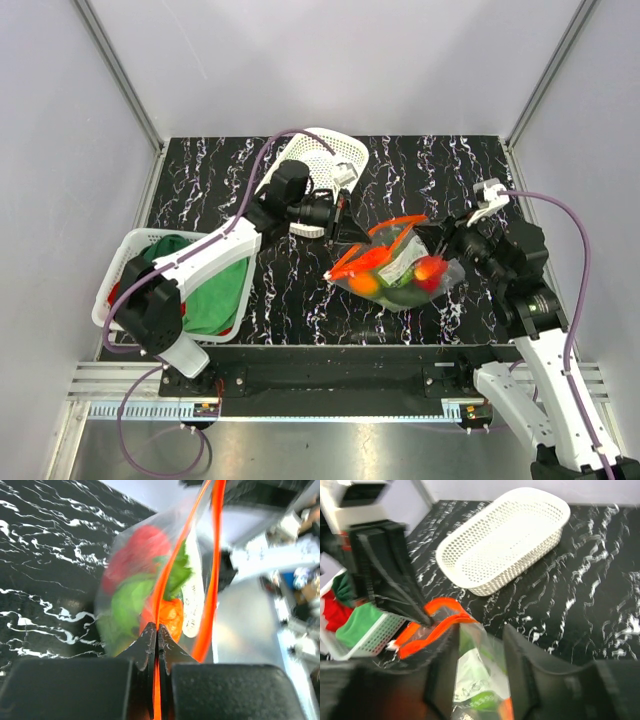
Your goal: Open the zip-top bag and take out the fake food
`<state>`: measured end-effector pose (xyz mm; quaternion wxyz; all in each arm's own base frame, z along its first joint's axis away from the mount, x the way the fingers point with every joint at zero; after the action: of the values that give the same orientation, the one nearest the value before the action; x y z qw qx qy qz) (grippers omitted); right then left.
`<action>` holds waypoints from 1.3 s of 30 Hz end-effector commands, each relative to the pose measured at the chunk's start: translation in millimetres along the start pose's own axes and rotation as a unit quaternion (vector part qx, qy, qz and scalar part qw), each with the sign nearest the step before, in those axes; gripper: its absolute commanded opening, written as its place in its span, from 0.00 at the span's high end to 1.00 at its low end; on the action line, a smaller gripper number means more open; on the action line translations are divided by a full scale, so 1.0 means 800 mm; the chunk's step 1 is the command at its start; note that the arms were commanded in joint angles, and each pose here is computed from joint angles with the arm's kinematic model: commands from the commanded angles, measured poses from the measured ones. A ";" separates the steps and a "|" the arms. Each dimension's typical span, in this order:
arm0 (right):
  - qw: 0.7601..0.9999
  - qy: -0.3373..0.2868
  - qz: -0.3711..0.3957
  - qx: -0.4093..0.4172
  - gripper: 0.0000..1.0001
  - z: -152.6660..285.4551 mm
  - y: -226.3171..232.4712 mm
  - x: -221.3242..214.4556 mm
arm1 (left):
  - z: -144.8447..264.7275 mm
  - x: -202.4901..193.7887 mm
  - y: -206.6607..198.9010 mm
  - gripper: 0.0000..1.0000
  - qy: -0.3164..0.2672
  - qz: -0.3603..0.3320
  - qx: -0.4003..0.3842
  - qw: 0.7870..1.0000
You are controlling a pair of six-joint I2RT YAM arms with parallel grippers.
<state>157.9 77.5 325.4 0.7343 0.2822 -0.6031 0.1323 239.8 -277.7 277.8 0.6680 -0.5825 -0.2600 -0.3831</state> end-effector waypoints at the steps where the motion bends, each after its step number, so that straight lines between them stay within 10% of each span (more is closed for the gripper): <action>1: 0.996 0.046 -0.046 -0.066 0.47 -0.024 -0.019 -0.008 | -0.002 0.025 -0.017 1.00 -0.084 0.047 0.027 0.995; 9: 0.963 0.161 -0.153 -0.153 0.15 -0.041 -0.025 0.001 | -0.014 0.016 -0.023 1.00 -0.163 0.133 0.040 0.977; 23: 0.945 0.193 -0.177 -0.195 0.04 0.007 -0.007 0.011 | -0.022 0.023 -0.033 1.00 -0.201 0.137 0.076 0.967; 39: 0.932 0.215 -0.267 -0.118 0.37 -0.010 0.001 -0.037 | -0.042 0.025 -0.035 1.00 -0.190 0.138 0.077 0.969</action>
<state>158.5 82.1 291.6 0.8974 0.2704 -0.3387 -0.0828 220.7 -309.4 274.6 0.7323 -0.6015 -0.2860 -0.1419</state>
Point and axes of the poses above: each gripper's point midway between its finger pads, its own z axis back along the fingers, its own y axis along the line the jaws close on, x = y × z, the point moved 10 cm from there along z, back along the fingers, and after that the axes turned 4 degrees about z, right-handed, at the moved point
